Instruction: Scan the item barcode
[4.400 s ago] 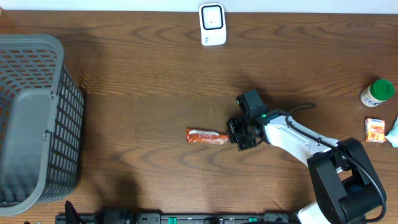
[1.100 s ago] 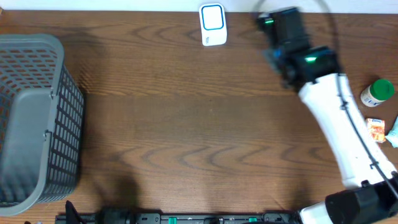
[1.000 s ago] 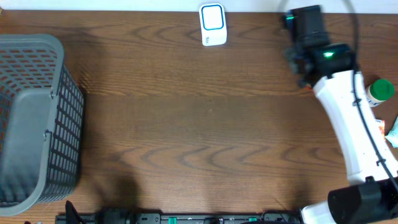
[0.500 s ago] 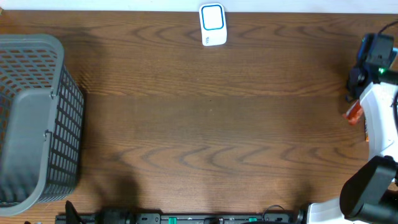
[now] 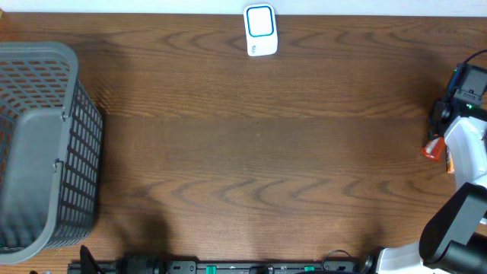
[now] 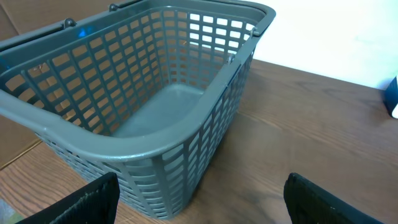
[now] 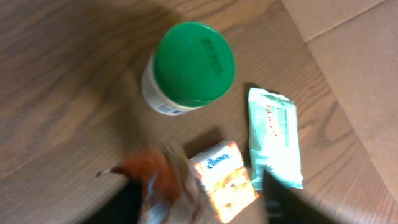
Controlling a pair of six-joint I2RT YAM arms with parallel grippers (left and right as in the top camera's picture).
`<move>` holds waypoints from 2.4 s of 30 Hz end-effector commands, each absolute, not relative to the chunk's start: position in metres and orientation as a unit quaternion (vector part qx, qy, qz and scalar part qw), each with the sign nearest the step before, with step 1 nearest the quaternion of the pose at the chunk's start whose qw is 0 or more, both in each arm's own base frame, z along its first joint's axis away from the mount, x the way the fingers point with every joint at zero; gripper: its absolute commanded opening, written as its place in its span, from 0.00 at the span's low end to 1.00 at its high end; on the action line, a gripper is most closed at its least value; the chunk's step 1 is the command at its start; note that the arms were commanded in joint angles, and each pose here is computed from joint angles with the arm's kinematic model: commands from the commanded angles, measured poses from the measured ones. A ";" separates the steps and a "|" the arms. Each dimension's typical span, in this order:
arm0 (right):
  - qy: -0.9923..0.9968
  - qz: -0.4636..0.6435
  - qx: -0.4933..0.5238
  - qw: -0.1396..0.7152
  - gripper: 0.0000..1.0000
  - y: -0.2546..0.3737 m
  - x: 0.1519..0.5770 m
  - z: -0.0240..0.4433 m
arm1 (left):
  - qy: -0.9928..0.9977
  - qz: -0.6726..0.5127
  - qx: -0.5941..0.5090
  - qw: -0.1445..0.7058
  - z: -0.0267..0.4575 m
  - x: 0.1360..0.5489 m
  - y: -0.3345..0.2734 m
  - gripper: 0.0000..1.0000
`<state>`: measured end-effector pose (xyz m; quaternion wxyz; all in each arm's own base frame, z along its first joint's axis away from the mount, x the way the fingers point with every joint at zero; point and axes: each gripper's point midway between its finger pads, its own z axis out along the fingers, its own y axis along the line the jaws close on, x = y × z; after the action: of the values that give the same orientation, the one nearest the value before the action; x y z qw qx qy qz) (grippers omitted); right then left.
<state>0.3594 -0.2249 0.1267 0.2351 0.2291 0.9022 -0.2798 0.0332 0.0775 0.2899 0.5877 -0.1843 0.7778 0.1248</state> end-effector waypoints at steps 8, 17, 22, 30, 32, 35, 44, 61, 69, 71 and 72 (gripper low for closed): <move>0.855 -0.224 0.189 0.428 0.99 -0.186 0.387 0.284 | 0.776 0.127 -0.188 0.589 0.291 0.033 0.078 0.85; 0.610 -0.158 0.122 0.767 0.99 -0.102 0.271 0.557 | 0.776 0.127 -0.188 0.589 0.291 0.033 0.078 0.85; 0.491 -0.156 0.115 0.849 0.99 -0.074 0.183 0.622 | 0.776 0.127 -0.188 0.589 0.291 0.033 0.078 0.84; 0.479 -0.096 0.079 0.869 0.99 -0.031 0.090 0.603 | 0.776 0.127 -0.188 0.589 0.291 0.033 0.078 0.85; 0.453 -0.077 0.071 0.885 0.99 -0.025 0.060 0.601 | 0.776 0.127 -0.188 0.589 0.291 0.033 0.078 0.85; 0.422 -0.060 0.061 0.903 0.99 -0.018 0.018 0.594 | 0.776 0.127 -0.188 0.589 0.291 0.033 0.078 0.85; 0.367 -0.051 0.062 0.927 0.99 -0.012 -0.050 0.574 | 0.776 0.127 -0.188 0.589 0.291 0.033 0.078 0.85; 0.409 0.006 0.092 0.908 0.99 -0.026 -0.042 0.527 | 0.776 0.127 -0.188 0.589 0.291 0.033 0.078 0.85; 0.481 -0.011 0.095 0.871 0.99 -0.029 -0.017 0.495 | 0.776 0.127 -0.188 0.589 0.291 0.033 0.078 0.85; 0.492 0.007 0.064 0.868 0.99 -0.016 -0.009 0.492 | 0.776 0.127 -0.188 0.589 0.291 0.033 0.078 0.85; 0.495 0.017 0.054 0.867 0.99 -0.012 -0.007 0.491 | 0.776 0.127 -0.188 0.589 0.291 0.033 0.078 0.85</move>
<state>-0.0174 -0.0272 0.4951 0.8720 0.0916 0.4807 -0.0118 0.0332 0.0775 0.2899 0.5877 -0.1843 0.7778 0.1248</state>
